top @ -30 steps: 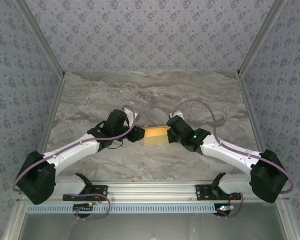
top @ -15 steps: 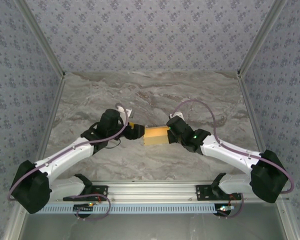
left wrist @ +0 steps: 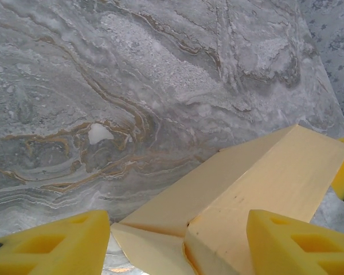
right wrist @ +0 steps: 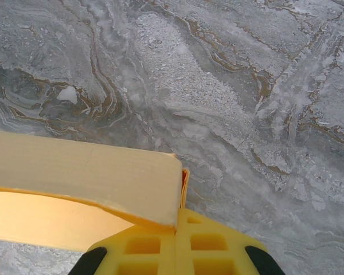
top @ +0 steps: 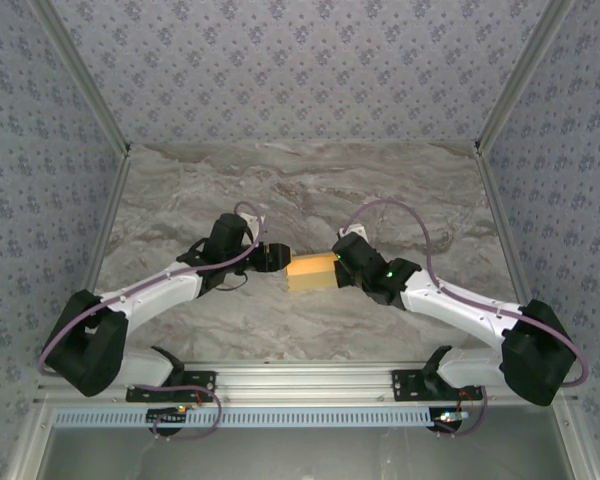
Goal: Fold the paper box
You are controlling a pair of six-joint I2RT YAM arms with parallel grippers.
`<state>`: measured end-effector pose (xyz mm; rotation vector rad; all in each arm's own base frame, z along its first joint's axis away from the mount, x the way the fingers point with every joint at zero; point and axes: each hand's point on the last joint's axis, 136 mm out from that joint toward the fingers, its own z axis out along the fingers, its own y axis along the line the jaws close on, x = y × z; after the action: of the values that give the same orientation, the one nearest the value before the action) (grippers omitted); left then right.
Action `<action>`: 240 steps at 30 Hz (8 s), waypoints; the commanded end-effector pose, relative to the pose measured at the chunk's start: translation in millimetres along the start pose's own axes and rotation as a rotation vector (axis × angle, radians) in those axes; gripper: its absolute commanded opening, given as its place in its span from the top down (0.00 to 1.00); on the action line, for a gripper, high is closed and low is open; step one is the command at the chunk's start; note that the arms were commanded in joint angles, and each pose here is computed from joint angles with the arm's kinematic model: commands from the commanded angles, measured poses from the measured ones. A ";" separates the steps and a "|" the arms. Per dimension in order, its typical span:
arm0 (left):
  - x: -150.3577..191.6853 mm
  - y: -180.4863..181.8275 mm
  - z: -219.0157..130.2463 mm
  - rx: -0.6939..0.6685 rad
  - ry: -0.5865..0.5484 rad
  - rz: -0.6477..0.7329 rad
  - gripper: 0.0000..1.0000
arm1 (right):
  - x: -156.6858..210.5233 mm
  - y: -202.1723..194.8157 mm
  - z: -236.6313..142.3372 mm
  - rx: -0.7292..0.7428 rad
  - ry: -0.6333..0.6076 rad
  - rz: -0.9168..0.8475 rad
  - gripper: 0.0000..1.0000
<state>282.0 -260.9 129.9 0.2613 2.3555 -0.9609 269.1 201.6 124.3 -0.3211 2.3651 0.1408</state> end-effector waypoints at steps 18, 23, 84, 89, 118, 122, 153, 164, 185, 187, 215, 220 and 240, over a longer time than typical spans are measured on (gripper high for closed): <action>39.3 12.2 15.4 -0.028 0.093 0.026 0.37 | 5.4 -3.6 -12.1 0.009 0.023 -0.038 0.83; 37.3 10.1 14.5 -0.032 0.086 0.036 0.37 | 6.7 -1.9 -22.6 -0.027 0.032 -0.059 0.69; 22.8 -4.1 14.5 0.000 0.008 0.027 0.43 | 10.0 -16.6 11.9 -0.292 0.142 0.219 0.63; -2.3 -18.2 6.3 0.012 -0.058 0.044 0.35 | -19.5 -14.5 -0.6 -0.306 0.079 0.204 0.57; 37.3 -29.2 10.7 0.082 0.074 -0.091 0.48 | -1.4 4.3 12.9 -0.426 0.185 0.220 0.55; 34.9 -35.1 15.8 0.093 0.076 -0.081 0.52 | -4.3 6.7 13.0 -0.433 0.181 0.218 0.59; -33.1 -16.4 87.0 -0.028 0.011 0.117 0.51 | -49.1 -23.6 69.8 -0.275 0.011 0.096 0.71; -11.8 2.6 96.9 -0.062 0.056 0.112 0.44 | -3.6 -36.0 85.6 -0.189 0.102 0.094 0.63; -66.6 33.6 -12.6 -0.308 -0.200 0.226 0.28 | -54.9 -97.0 -2.9 0.138 -0.106 0.061 0.32; -74.4 41.7 -32.9 -0.374 -0.259 0.256 0.27 | -59.8 -109.0 -19.8 0.196 -0.152 0.056 0.29; -85.5 199.7 -193.8 -0.878 -0.643 -0.004 0.01 | 11.6 -265.4 -74.6 0.814 -0.400 0.486 0.01; -80.3 221.5 -184.3 -0.942 -0.608 0.058 0.01 | 18.7 -272.9 -61.5 0.832 -0.433 0.463 0.01; -80.1 253.1 -117.8 -0.794 -0.552 0.250 0.01 | -12.8 -253.5 13.4 0.605 -0.488 0.204 0.01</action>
<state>377.3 15.3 88.0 -0.1036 1.9978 0.1297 343.0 -41.8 106.5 0.2672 1.9036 -0.4089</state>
